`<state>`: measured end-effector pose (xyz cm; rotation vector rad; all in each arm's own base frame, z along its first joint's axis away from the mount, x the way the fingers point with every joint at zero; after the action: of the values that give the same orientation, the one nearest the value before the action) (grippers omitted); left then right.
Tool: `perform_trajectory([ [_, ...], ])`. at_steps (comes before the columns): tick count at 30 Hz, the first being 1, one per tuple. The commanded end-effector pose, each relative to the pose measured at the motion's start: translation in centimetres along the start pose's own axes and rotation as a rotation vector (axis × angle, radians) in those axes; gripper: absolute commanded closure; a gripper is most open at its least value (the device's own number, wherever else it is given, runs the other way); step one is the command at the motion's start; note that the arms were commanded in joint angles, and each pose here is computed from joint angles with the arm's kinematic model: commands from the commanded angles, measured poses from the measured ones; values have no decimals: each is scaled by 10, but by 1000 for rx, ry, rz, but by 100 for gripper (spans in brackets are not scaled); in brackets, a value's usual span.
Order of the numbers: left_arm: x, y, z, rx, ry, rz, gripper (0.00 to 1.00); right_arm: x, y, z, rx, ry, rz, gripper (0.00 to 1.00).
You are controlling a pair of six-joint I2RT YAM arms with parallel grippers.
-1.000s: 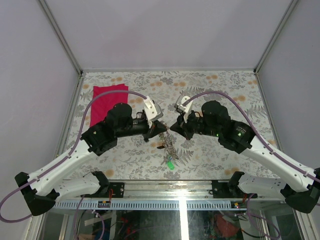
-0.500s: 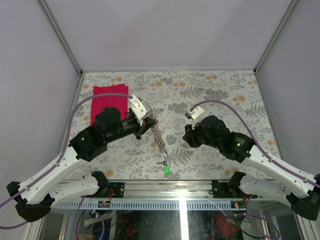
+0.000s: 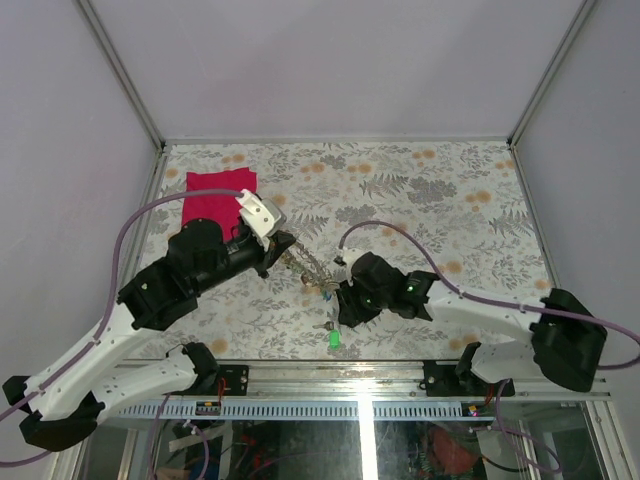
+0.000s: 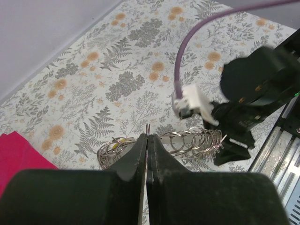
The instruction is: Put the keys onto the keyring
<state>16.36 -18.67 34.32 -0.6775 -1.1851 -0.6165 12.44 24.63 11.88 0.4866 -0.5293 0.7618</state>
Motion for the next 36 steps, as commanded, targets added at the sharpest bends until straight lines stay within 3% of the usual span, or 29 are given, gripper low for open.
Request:
perform_trajectory([
  [1,37,-3,20,6,-142,4,100,15,16,-26,112,-3,25,48],
  [9,39,-2,32,21,-159,23,100,9,17,-62,153,128,72,46],
  [16,42,-1,35,34,-163,16,100,11,18,-71,138,154,45,49],
  [26,47,3,40,67,-177,-4,100,-7,12,-72,-87,230,90,50],
  [36,52,7,45,96,-185,-20,100,-23,17,-85,-181,300,171,51],
])
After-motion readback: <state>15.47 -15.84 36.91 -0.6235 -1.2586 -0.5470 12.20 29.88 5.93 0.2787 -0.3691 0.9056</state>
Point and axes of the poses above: each gripper's point midway between its finger pads, its own z axis back along the fingers, its own y axis along the line the jaws close on, x = y × z, the point moved 5 cm from there along z, back along the fingers, and after that the axes turned 14 degrees about z, right-handed, at the moved point
